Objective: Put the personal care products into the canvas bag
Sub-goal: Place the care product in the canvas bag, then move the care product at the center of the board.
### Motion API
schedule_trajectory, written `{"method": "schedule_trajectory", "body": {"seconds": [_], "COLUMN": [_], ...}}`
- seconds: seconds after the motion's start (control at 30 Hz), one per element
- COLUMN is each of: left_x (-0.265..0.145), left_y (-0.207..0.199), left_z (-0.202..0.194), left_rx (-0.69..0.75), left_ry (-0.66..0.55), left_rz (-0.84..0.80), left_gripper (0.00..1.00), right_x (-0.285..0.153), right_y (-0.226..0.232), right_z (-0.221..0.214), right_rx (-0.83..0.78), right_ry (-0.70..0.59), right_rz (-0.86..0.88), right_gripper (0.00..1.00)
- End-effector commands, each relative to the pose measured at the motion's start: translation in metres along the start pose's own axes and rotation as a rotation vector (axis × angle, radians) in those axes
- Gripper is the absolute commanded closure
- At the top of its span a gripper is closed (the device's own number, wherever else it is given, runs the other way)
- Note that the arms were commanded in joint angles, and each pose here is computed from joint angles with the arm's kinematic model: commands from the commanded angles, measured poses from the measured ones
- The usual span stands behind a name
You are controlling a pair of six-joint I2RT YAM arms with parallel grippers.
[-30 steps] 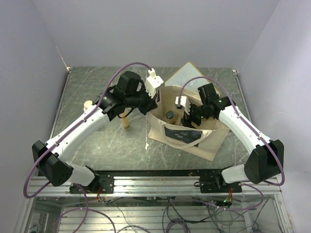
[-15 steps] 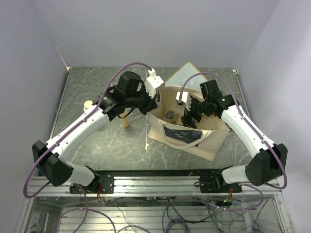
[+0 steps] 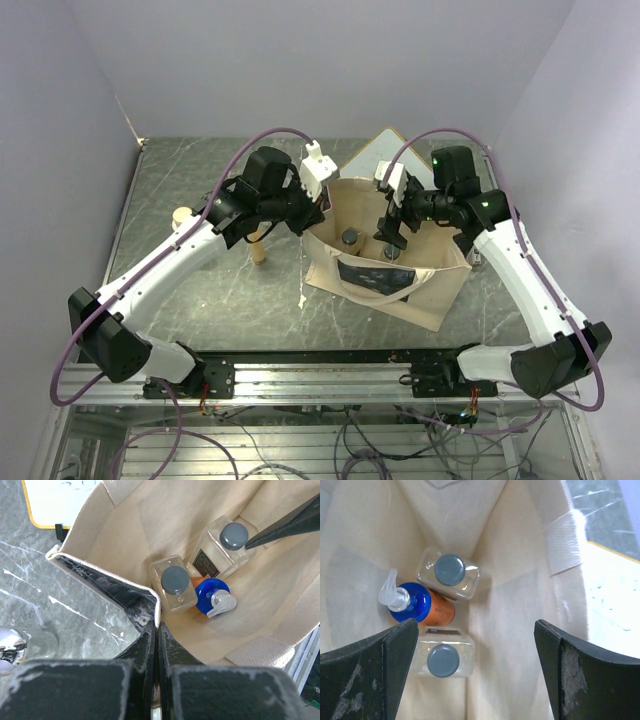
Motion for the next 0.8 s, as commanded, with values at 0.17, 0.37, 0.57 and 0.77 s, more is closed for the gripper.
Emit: {"method": "schedule_trajectory", "body": {"seconds": [0.17,0.37,0.57,0.77], "left_x": [0.002,-0.003,-0.02,-0.058], "left_y": [-0.001,-0.002,-0.001,0.014], "left_z": [0.01,0.015,0.025,0.036], "left_rx": [-0.007,0.003,0.039,0.071], "left_ry": [-0.03,-0.045,-0.082,-0.128], "left_rz": [0.006,-0.002,-0.002,0.083], "left_gripper": [0.92,0.85,0.5,0.27], "right_x": [-0.032,-0.045,-0.055,-0.054], "right_y": [-0.002,0.0,0.002,0.001], "right_z": [0.037,0.05,0.063,0.075], "right_rx": [0.034,0.012,-0.067,-0.065], "right_ry": [-0.119,-0.162,-0.228,-0.273], "right_rz": [-0.128,-0.16,-0.17,-0.136], "right_gripper": [0.0,0.0,0.0,0.0]}}
Point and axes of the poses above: each gripper's point midway between its finger pads, its own x axis out along the fingers, its own y axis along the line the jaws close on, z = x × y, the point moved 7 cm from there along -x, back along the fingers, and after that the axes turned 10 degrees about x, right-handed, at the moved point
